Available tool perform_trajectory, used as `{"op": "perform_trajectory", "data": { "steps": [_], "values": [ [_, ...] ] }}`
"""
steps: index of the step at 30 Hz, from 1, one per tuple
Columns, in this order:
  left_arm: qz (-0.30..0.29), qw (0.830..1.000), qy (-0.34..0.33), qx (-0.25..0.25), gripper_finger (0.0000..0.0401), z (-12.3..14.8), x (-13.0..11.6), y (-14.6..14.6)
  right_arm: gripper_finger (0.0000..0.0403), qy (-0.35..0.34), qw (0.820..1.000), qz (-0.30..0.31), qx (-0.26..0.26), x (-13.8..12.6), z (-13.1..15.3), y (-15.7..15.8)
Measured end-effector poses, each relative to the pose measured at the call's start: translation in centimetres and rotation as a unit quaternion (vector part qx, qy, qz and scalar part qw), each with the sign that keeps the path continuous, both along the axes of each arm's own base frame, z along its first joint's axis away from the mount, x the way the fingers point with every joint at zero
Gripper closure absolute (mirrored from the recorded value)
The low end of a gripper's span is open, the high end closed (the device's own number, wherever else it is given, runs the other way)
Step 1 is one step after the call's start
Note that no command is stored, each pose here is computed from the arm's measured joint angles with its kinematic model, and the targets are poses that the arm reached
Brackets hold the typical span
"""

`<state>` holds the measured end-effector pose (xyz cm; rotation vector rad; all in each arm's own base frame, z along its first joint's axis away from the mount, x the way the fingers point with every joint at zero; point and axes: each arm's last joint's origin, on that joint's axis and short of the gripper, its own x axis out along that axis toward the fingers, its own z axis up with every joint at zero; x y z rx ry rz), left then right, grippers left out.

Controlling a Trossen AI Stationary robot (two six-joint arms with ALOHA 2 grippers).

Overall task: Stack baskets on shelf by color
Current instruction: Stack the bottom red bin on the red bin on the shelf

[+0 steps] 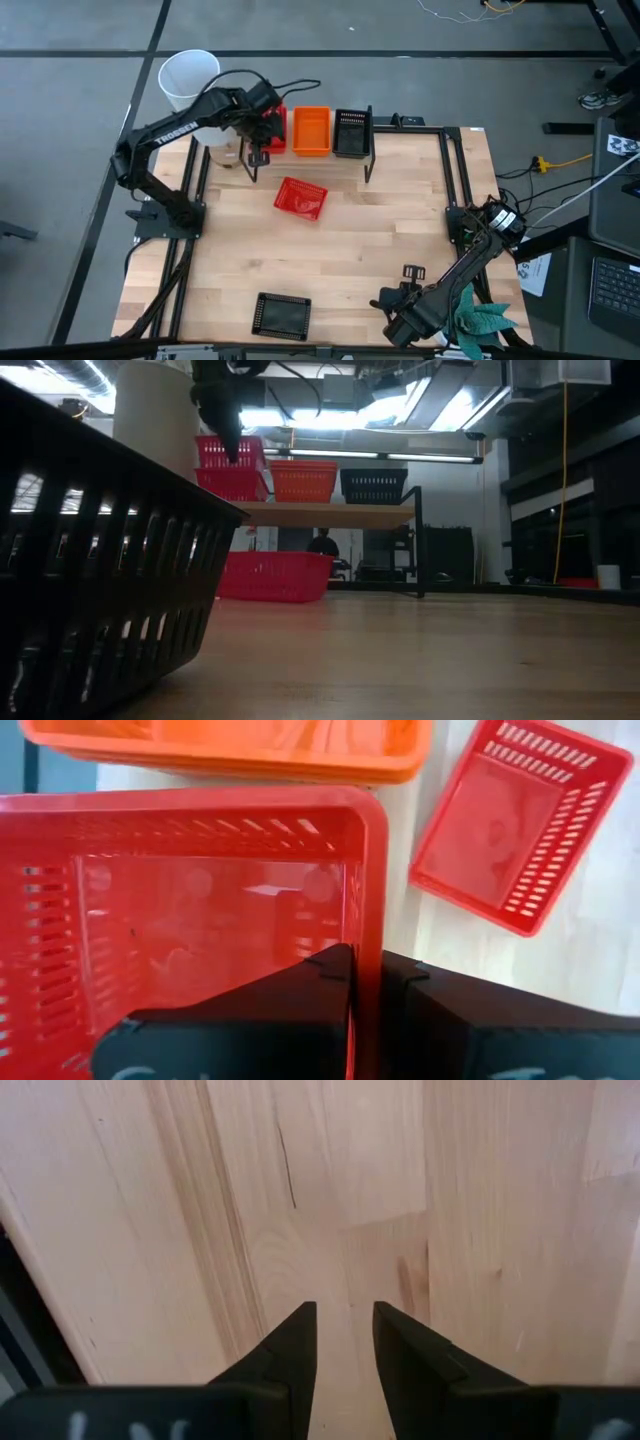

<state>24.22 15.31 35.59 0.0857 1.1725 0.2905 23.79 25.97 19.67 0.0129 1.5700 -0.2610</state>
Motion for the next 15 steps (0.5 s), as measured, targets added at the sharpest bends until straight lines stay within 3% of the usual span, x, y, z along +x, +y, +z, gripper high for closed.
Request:
{"op": "perform_trajectory", "data": {
  "steps": [7, 15],
  "values": [
    [0.002, 1.0, -0.003, 0.005, 0.0397, 0.09, 0.03, 0.07, 0.0302, 0.0, 1.0, 0.0, 0.0, 0.0, 0.0, 0.0],
    [0.016, 0.999, 0.01, 0.026, 0.0359, 0.1, -0.07, 0.21, 0.0302, -0.003, 1.0, 0.0, 0.004, 0.06, -0.01, 0.07]
  ]
}}
